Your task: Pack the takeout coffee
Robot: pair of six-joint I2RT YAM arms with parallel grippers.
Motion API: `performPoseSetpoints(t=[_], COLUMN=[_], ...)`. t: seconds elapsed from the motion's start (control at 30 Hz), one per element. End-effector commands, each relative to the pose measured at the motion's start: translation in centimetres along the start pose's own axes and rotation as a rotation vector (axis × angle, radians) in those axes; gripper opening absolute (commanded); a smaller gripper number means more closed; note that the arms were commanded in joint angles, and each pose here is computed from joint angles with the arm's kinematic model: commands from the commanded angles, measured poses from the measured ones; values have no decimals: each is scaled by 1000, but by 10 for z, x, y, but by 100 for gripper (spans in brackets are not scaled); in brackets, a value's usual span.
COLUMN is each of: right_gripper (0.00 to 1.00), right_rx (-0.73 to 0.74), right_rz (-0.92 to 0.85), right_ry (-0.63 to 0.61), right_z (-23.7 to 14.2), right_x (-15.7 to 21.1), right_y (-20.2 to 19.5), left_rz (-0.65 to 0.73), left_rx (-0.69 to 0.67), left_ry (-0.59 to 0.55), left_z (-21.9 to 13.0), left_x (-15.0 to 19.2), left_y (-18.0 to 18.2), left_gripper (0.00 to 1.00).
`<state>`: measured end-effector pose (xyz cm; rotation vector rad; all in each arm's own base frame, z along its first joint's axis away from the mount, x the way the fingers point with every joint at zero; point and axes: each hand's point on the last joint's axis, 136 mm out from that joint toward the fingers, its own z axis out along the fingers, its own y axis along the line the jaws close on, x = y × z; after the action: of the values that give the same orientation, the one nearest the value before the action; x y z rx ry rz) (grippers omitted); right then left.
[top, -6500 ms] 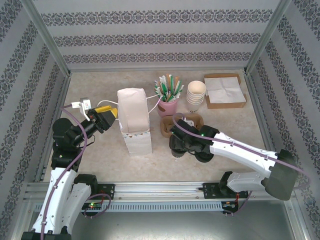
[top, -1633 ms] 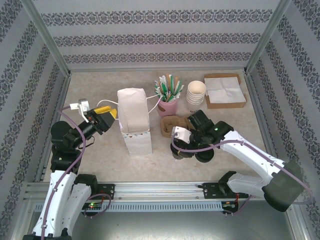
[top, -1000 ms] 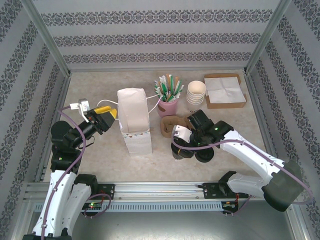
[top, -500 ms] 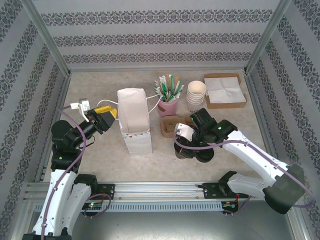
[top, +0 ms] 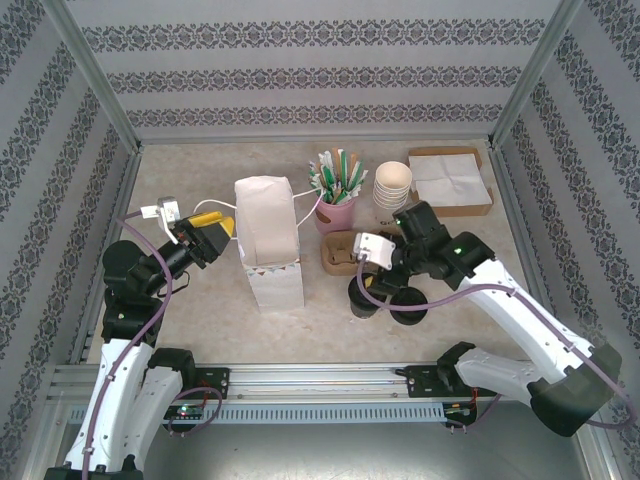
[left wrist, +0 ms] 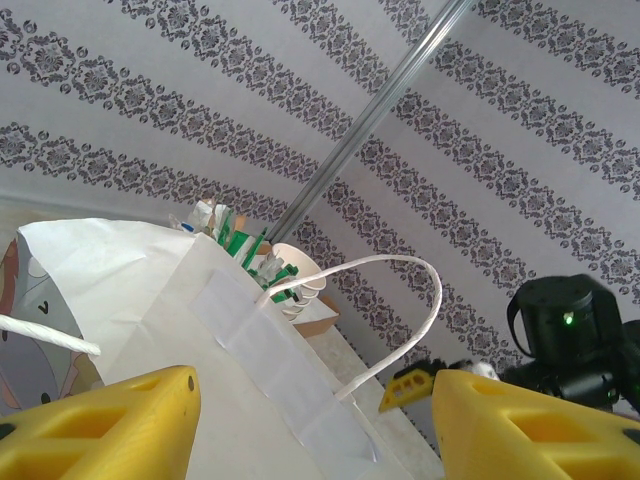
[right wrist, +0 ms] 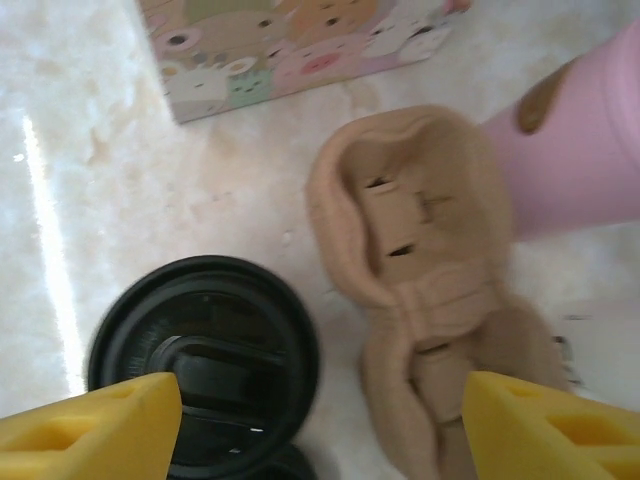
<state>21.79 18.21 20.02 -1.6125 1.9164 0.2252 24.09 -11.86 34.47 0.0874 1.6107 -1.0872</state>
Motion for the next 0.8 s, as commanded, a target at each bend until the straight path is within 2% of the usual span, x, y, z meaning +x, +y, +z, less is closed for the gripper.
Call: performPoseSetpoints(t=[0.0,0.17,0.37,0.7,0.77], right_gripper=[70,64,48,51,54], right_rx=[26,-44,-147,-282,-301], right_rz=[-136,-142,-122,-123,-115], right_ry=[-48,-45,2,57,69], right_z=[-12,4,38,72,76], right_x=[-16,-14,5,30,34], right_y=[-23,-49,-73,-67,-65], left_rz=[56,57,61,59,61], left_rx=[39,47,69,73,73], left_ry=[-30,-36,-20,-21,-18], left_z=[-3,-4,-3,-1,-1], left_x=[-8,-10,-9,-10,-9], left_y=[-12,-15,-19,-19,-19], left_gripper=[63,64,65,67,67])
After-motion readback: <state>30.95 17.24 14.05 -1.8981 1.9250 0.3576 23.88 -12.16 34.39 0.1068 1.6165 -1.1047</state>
